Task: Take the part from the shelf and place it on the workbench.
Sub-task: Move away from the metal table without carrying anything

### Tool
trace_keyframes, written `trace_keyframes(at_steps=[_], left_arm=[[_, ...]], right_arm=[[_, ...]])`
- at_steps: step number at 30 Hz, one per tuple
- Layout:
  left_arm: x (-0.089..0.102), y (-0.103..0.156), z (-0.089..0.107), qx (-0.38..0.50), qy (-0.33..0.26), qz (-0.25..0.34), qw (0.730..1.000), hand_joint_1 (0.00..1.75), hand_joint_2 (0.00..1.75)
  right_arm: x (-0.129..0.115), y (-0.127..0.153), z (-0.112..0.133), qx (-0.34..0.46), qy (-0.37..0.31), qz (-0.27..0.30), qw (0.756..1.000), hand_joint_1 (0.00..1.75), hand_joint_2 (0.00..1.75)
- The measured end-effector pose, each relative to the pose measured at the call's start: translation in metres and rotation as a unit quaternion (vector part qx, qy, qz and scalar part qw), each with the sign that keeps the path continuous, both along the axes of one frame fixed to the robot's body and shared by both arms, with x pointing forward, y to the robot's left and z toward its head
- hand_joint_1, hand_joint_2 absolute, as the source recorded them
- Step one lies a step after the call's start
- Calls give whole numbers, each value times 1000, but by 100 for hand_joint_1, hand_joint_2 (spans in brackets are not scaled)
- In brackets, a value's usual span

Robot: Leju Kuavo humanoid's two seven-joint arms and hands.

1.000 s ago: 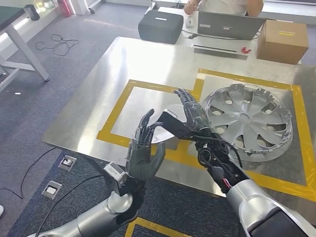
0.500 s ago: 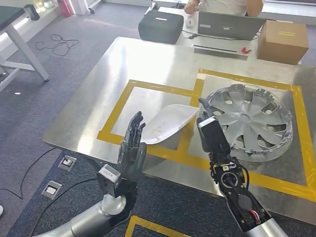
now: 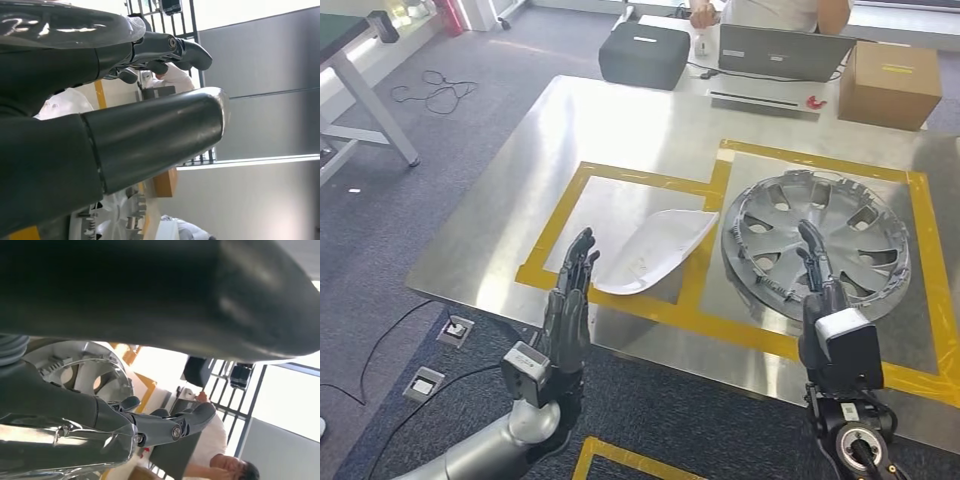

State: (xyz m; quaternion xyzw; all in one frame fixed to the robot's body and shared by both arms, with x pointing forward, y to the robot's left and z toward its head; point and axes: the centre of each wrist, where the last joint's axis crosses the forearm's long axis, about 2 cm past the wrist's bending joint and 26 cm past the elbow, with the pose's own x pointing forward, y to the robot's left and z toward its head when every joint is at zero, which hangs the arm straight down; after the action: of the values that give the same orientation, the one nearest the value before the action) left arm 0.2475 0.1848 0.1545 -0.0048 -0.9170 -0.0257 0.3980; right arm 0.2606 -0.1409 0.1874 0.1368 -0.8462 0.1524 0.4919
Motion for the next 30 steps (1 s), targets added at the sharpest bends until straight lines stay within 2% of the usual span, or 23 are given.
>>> trace_keyframes(at_steps=[9, 30], left_arm=[[-2, 2, 3, 5, 3, 4, 1000, 0, 0], [-3, 0, 6, 0, -1, 2, 1000, 0, 0]], right_arm=[[-18, -6, 0, 29, 5, 21, 999, 0, 0], [-23, -12, 1, 42, 5, 32, 999, 0, 0]])
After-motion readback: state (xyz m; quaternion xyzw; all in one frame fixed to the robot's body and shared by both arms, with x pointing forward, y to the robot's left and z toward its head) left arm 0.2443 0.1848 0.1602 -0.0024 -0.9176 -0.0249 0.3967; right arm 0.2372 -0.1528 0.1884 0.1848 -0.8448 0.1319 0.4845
